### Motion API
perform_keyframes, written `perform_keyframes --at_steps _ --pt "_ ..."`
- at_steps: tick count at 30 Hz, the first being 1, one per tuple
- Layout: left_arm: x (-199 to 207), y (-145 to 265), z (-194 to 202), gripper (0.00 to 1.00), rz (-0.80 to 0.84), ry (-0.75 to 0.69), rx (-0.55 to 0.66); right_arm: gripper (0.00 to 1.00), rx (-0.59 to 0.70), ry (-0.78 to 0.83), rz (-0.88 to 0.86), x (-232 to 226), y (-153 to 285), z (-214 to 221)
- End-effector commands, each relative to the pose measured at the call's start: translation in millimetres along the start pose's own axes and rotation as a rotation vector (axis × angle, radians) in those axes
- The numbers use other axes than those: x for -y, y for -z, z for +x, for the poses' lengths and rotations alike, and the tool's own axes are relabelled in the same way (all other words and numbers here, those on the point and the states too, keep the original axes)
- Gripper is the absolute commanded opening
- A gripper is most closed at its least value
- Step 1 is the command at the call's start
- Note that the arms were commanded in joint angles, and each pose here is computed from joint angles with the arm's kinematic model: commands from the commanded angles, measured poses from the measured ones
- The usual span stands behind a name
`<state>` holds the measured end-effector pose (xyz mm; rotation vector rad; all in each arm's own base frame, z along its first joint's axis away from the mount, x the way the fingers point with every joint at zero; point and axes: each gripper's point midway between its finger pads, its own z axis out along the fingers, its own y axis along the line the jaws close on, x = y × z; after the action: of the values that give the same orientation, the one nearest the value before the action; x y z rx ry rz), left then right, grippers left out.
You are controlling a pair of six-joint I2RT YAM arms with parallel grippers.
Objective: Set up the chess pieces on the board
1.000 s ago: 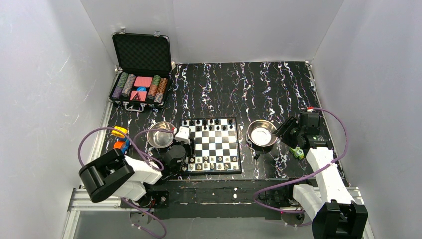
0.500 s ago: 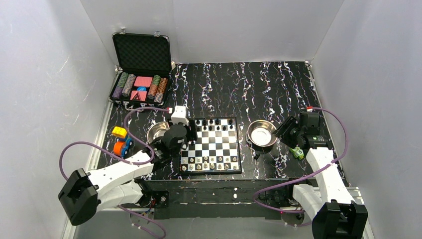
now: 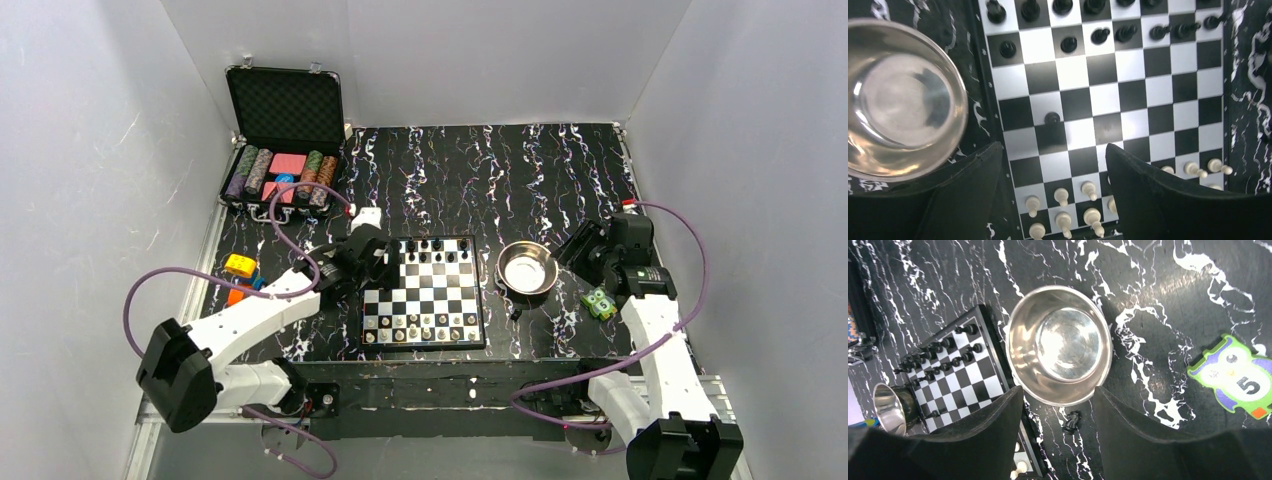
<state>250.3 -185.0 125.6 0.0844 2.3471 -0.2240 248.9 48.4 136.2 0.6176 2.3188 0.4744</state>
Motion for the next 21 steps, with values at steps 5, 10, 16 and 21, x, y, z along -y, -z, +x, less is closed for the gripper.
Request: perform_keyframes --at_steps 5,10,16,21 --pt "16 -14 30 0.62 0.049 0.088 -0.18 0.56 0.077 0.084 -0.08 -27 25 -29" --pt "15 -27 34 0.53 0.049 0.118 -0.203 0.48 0.066 0.12 -0.105 -35 27 -29" --pt "13 -41 30 0.44 0.036 0.118 -0.213 0.42 0.06 0.115 -0.117 -37 25 -27" --pt "7 -48 28 0.4 0.0 0.094 -0.221 0.4 0.055 0.113 -0.121 -37 25 -25"
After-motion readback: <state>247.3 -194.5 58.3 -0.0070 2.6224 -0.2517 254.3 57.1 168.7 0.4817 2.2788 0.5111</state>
